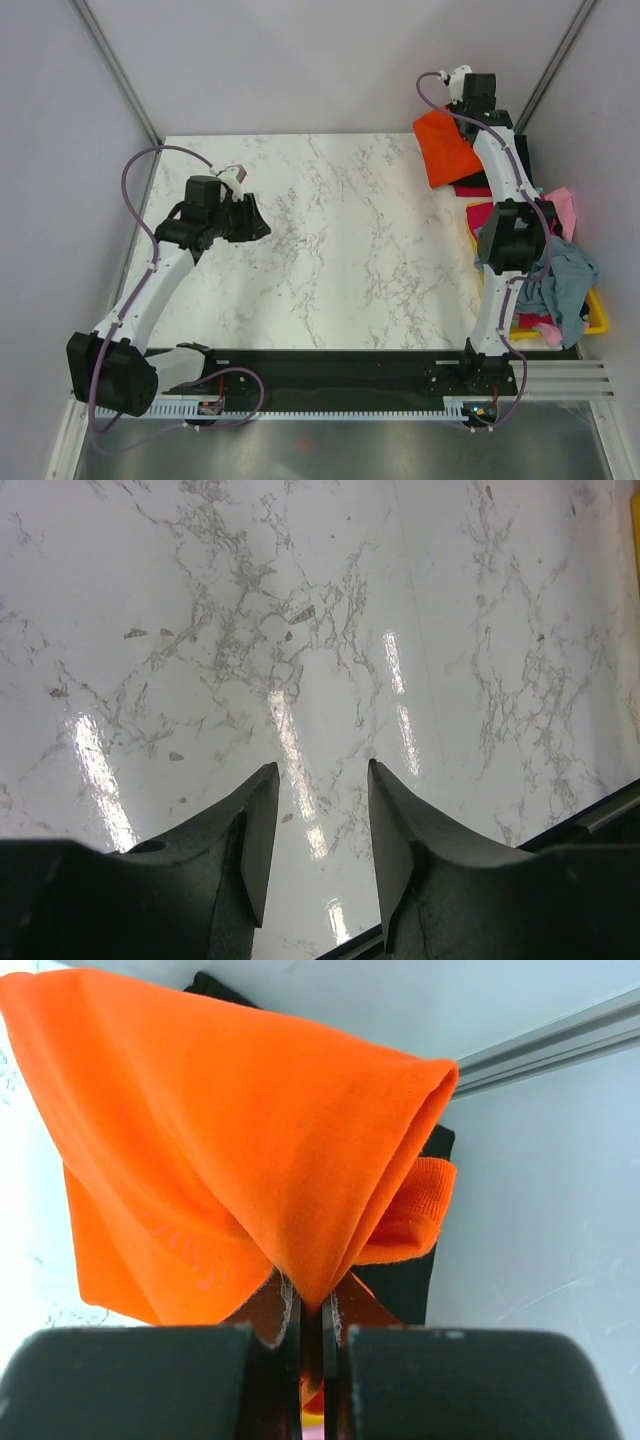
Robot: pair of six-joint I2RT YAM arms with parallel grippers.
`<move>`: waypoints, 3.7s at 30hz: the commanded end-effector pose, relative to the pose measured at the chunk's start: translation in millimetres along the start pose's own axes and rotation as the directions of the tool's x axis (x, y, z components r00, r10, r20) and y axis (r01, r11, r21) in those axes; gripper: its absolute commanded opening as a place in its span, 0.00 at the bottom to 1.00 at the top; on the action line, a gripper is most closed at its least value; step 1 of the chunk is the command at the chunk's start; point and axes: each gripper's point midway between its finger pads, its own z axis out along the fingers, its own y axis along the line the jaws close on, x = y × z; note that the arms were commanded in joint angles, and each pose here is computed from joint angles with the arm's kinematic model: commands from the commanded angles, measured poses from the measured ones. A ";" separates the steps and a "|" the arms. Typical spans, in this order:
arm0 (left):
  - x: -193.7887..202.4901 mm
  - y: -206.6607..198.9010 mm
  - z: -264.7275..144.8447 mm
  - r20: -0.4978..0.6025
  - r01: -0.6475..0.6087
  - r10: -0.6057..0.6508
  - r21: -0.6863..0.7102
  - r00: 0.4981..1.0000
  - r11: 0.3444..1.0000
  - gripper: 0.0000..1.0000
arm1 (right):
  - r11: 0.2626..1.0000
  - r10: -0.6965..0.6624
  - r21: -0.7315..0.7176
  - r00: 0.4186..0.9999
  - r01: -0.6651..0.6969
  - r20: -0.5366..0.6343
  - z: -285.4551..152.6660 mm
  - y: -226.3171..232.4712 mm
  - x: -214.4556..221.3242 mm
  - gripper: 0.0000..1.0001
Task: Fold and stack the t-shirts
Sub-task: Neatly place the folded tshirt to the corner, then reset both grippers
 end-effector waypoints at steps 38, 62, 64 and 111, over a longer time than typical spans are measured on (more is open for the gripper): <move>2.8 -5.7 7.6 -0.013 -0.043 0.044 0.031 0.999 0.999 0.47 | 0.986 0.096 0.123 0.986 -0.113 0.135 90.1 -89.7 25.8 0.00; 7.8 -7.0 11.6 -0.039 -0.040 0.042 0.042 0.998 0.998 0.46 | 0.978 0.092 0.170 0.980 -0.122 0.174 150.9 -104.8 62.6 0.00; 7.8 -6.9 12.1 -0.039 -0.040 0.042 0.042 0.998 0.998 0.46 | 0.979 0.069 0.174 0.979 -0.103 0.190 151.5 -106.0 59.3 0.00; -17.7 2.6 -23.0 0.131 -0.081 0.091 -0.080 0.987 0.994 0.97 | 0.454 0.890 -0.397 0.426 -0.798 0.161 -185.8 56.3 25.8 0.98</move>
